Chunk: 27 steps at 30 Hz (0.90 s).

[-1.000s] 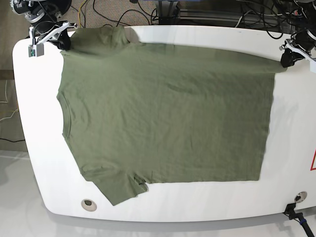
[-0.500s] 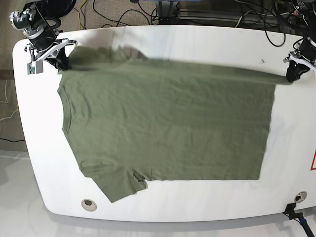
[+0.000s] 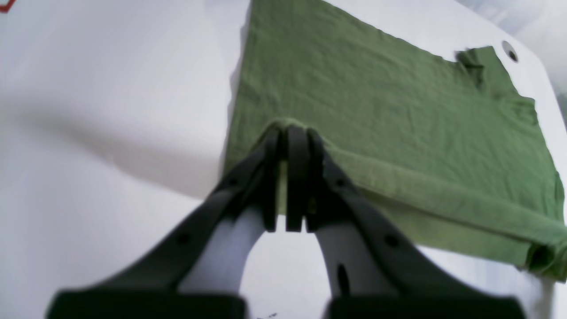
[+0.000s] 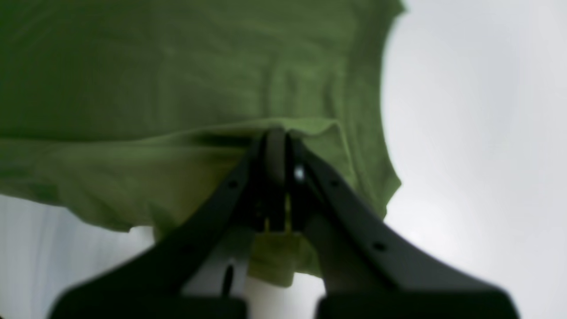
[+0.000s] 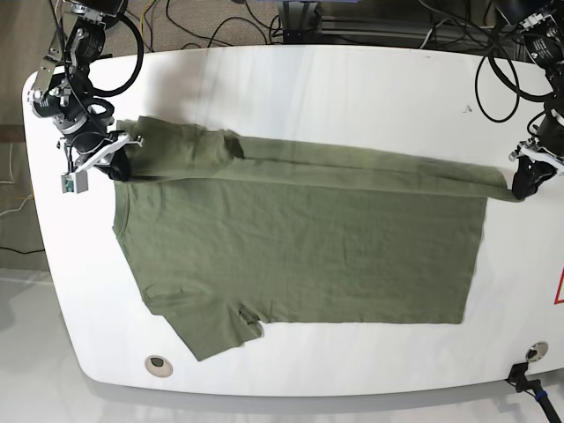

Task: Fold the T-shirt properly
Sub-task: 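Lift the shoulder edge and fold it over toward the hem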

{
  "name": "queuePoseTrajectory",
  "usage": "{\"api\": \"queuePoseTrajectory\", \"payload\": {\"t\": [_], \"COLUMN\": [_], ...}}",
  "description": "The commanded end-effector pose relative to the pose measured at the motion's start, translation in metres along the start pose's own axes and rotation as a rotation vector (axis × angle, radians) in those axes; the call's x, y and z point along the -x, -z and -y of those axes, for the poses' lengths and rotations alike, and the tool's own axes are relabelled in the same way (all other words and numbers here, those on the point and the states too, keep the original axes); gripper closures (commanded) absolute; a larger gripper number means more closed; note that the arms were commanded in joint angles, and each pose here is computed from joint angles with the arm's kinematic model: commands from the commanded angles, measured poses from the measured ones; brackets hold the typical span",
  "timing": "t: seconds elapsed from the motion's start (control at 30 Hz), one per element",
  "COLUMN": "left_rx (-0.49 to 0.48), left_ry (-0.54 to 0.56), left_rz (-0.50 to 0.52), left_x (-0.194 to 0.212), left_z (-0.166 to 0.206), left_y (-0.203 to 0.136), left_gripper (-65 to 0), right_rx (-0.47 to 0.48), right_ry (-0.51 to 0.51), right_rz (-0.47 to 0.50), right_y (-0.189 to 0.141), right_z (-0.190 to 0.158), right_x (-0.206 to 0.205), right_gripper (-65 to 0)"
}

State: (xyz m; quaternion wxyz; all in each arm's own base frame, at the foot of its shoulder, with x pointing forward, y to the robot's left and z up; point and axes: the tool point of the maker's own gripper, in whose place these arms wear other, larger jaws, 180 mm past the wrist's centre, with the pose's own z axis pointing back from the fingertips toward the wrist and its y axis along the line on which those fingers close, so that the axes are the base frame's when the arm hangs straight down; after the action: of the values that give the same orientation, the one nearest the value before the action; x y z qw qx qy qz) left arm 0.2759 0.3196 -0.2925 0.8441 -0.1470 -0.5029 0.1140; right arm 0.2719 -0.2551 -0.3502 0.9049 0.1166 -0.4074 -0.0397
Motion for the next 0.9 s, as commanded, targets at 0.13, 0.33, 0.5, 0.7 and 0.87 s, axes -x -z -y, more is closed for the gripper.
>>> {"api": "queuePoseTrajectory", "payload": {"t": [0.13, 0.33, 0.5, 0.7, 0.87], "left_rx": [0.033, 0.046, 0.031, -0.013, -0.028], "left_ry": [-0.018, -0.014, -0.025, -0.009, -0.007], "left_rz": [0.024, 0.027, 0.001, -0.037, -0.048], "left_x": [-0.015, -0.017, -0.008, 0.001, 0.004], "left_z": [0.002, 0.006, 0.001, -0.009, -0.012], "left_y": [0.031, 0.039, 0.049, 0.058, 0.06], "left_gripper": [0.0, 0.0, 0.0, 0.0, 0.0], "right_rx": [-0.021, -0.015, -0.01, 0.012, 0.02], "right_ry": [-0.03, 0.005, 0.038, 0.049, 0.06], "right_rz": [0.039, 0.057, 0.064, 0.063, 0.058], "right_y": [0.025, 0.034, 0.045, 0.053, 0.057], "right_z": [0.003, 0.015, 0.024, 0.031, 0.035], "right_x": [-0.03, -0.037, -0.044, -0.045, -0.042], "right_gripper": [0.0, 0.0, 0.0, 0.0, 0.0]}}
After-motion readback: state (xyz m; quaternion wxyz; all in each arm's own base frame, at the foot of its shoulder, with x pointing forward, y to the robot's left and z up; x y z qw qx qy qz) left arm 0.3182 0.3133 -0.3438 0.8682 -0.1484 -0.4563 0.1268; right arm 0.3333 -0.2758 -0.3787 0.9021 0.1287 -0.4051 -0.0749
